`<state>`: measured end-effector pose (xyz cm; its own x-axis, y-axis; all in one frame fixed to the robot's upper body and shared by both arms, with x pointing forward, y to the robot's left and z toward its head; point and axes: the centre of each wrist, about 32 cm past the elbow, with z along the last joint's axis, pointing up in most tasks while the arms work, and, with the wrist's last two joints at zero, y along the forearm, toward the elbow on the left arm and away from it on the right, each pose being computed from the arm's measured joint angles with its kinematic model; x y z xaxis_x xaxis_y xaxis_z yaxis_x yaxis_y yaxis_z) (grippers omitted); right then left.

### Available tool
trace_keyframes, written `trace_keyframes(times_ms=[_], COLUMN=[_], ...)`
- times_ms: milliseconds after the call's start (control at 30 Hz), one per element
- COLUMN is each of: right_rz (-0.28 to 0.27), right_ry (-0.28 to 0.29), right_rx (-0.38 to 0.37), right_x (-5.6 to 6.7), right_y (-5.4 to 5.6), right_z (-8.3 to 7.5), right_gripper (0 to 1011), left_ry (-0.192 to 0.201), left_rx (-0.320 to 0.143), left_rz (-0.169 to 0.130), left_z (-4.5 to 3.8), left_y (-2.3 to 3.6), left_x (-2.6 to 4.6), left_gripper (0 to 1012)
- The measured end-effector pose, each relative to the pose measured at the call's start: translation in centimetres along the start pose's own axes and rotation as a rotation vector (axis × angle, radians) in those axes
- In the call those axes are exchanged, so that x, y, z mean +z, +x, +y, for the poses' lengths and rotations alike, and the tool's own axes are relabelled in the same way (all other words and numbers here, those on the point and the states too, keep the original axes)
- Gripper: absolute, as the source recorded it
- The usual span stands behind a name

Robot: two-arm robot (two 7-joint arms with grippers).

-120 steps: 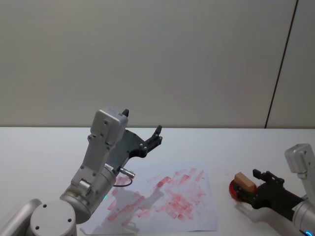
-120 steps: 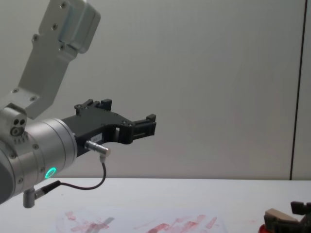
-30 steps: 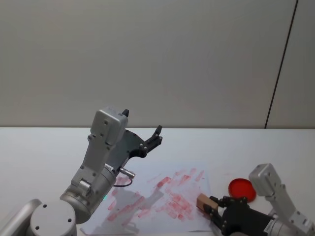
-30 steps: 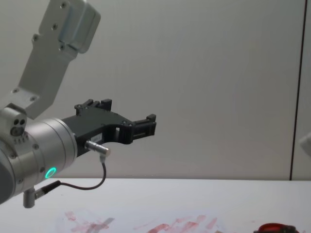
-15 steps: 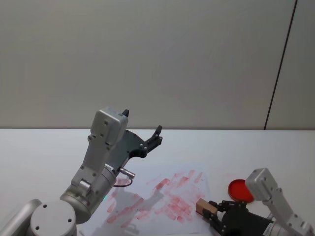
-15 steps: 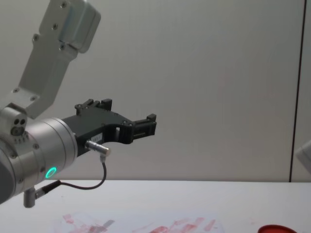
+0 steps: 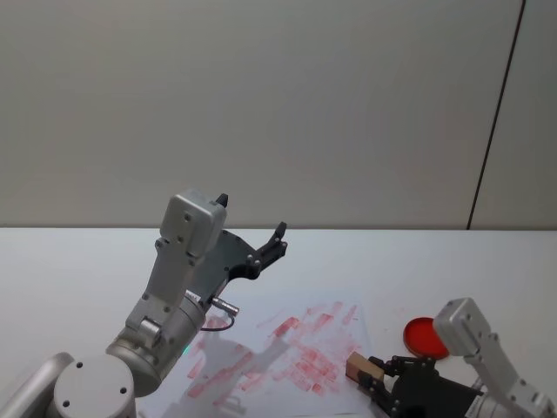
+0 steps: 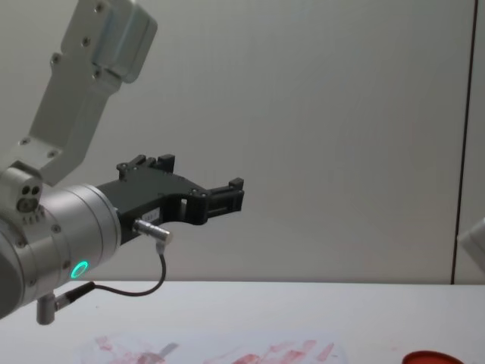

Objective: Use the one hand to pick up the stamp and affix it onto the A4 paper.

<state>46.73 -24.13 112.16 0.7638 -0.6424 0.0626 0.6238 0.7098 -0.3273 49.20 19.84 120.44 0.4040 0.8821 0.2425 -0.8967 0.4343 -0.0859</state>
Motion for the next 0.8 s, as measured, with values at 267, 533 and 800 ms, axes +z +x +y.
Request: trace_keyframes(times_ms=[267,533,800], right_rz=[0.018,0.024,0.023], right_ry=[0.077,0.152,0.174], right_rx=[-0.052,-0.128,-0.193], right_x=[1.5,3.0,3.5], right_y=[0.7,1.9,2.9], right_z=[-0.5,-1.5,-2.3], right_gripper=[216,216,216], left_ry=[0.000,0.000,0.000], left_rx=[0.000,0.000,0.000], left_rz=[0.000,0.000,0.000], left_z=[0.00,0.00,0.00], left_y=[0.00,0.00,0.00], left_x=[0.00,0.00,0.00], left_gripper=[1003,1003,1003])
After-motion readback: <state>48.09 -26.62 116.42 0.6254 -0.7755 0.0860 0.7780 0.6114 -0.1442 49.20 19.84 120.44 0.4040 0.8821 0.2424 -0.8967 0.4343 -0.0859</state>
